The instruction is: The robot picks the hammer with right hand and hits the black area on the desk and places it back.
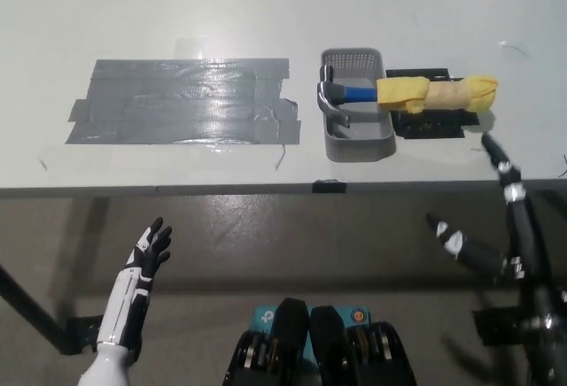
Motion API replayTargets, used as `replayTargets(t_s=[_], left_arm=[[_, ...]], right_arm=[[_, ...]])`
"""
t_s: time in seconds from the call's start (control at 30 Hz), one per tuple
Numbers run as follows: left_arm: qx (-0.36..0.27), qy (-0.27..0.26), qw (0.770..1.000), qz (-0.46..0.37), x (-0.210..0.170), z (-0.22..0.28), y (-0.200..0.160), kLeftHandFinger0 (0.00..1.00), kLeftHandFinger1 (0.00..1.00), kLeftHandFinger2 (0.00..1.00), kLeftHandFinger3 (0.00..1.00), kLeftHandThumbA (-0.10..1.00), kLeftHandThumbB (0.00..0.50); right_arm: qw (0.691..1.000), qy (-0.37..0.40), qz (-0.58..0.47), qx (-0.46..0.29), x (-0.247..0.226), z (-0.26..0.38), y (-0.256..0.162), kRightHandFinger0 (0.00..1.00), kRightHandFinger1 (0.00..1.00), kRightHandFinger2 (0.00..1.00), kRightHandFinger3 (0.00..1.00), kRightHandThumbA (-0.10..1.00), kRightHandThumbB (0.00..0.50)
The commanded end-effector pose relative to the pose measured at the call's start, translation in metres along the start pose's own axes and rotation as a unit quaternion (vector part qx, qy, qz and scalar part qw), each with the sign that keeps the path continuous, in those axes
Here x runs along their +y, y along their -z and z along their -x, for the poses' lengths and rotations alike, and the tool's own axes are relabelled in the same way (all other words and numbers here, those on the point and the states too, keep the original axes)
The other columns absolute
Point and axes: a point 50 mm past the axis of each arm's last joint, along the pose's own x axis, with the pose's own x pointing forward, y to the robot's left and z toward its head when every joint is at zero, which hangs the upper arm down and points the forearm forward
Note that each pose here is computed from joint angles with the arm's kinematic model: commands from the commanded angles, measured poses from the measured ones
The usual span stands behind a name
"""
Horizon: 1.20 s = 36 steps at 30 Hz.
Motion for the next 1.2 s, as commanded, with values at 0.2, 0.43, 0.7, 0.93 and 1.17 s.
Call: replayTargets(t_s=[0.2, 0.43, 0.7, 0.93, 1.17], left_arm=[[-0.048, -0.004, 0.999, -0.013, 0.001, -0.005, -0.017, 1.0, 1.0, 1.0, 1.0, 1.0, 0.041], [-0.051, 0.003, 0.999, -0.007, 0.0, -0.004, -0.016, 1.0, 1.0, 1.0, 1.0, 1.0, 0.017], [-0.049, 0.0, 0.999, -0.005, 0.001, -0.003, -0.017, 1.0, 1.0, 1.0, 1.0, 1.0, 0.005], [-0.051, 0.001, 0.999, -0.005, 0.004, -0.005, -0.019, 1.0, 1.0, 1.0, 1.0, 1.0, 0.012], [-0.056, 0.005, 0.998, -0.008, 0.004, -0.006, -0.02, 1.0, 1.0, 1.0, 1.0, 1.0, 0.005]], right_arm=[[0.948, 0.033, 0.31, -0.06, -0.022, -0.128, -0.041, 1.0, 1.0, 1.0, 1.0, 0.75, 0.357], [0.936, 0.025, 0.35, -0.043, -0.011, -0.163, -0.04, 1.0, 1.0, 1.0, 1.0, 0.85, 0.391], [0.926, 0.026, 0.374, -0.034, 0.0, -0.182, -0.037, 1.0, 1.0, 1.0, 1.0, 0.9, 0.378], [0.92, 0.007, 0.392, -0.015, 0.007, -0.191, -0.032, 1.0, 1.0, 1.0, 1.0, 0.92, 0.376], [0.916, -0.019, 0.4, -0.002, 0.007, -0.198, -0.027, 1.0, 1.0, 1.0, 1.0, 0.94, 0.397]])
